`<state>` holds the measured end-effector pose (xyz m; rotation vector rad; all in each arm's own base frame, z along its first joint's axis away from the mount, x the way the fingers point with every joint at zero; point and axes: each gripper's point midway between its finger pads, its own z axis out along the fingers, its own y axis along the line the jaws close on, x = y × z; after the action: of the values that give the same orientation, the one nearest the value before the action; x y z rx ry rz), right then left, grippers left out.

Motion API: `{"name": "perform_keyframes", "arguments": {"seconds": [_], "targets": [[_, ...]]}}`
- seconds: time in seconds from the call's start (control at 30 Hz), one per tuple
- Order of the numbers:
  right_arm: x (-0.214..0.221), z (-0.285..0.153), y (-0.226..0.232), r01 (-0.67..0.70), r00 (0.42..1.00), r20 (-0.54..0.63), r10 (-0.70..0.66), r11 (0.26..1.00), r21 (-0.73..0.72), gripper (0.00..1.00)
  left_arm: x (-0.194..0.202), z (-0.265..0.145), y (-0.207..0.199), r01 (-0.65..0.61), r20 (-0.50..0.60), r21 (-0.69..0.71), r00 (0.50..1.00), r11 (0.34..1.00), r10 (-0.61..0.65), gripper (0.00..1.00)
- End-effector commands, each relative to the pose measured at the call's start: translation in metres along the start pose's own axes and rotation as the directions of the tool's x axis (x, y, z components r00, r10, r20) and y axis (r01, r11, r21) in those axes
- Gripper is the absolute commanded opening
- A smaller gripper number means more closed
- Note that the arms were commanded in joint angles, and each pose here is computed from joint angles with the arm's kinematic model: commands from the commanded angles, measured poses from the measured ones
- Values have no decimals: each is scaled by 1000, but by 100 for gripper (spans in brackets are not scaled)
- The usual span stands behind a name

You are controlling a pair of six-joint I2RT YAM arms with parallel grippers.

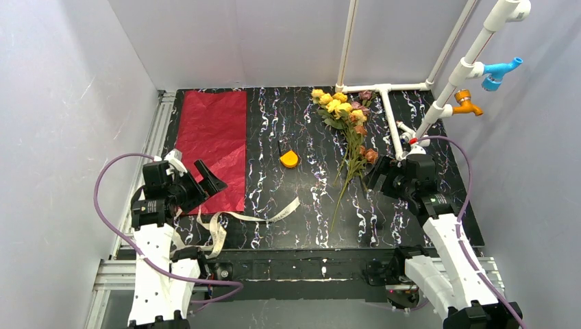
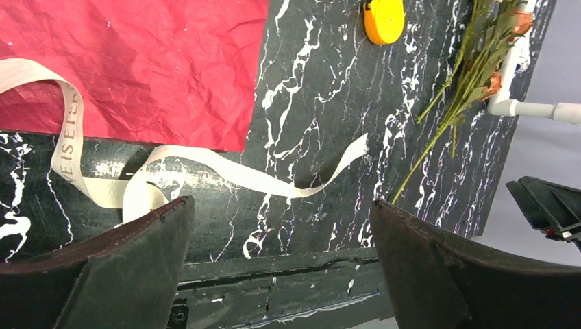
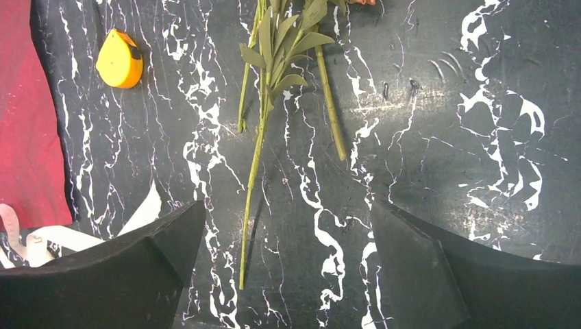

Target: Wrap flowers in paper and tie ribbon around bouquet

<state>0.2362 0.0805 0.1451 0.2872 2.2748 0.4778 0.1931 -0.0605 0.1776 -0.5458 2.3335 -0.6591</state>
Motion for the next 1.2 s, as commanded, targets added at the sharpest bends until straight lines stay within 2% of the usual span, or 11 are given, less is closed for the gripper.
{"name": "perform_keyframes", "arguments": {"seconds": [0.0,0.2,0.37,0.53,0.77,1.17], "targets": [[-15,-3,14,-19,999,35,21,999,-44,100,-1,-5,0,-8,-20,-27,1000,1000,8,100],[-1,4,28,-14,999,-50,8,992,-129,100,0,-3,3,-18,-8,-26,1000,1000,18,100],[9,6,32,-26,994,-107,17,996,-82,100,-13,10,8,-56,-24,-114,998,992,54,89],[16,2,60,107,989,-98,-113,992,-62,100,-21,31,-7,-276,-113,-203,960,940,257,90],[30,-1,78,209,968,-131,-215,976,-62,100,-64,62,-29,-411,-149,-277,911,868,384,93],[34,-6,81,210,961,-165,-220,975,-77,100,-96,153,-44,-541,-320,-380,838,751,442,89]]}}
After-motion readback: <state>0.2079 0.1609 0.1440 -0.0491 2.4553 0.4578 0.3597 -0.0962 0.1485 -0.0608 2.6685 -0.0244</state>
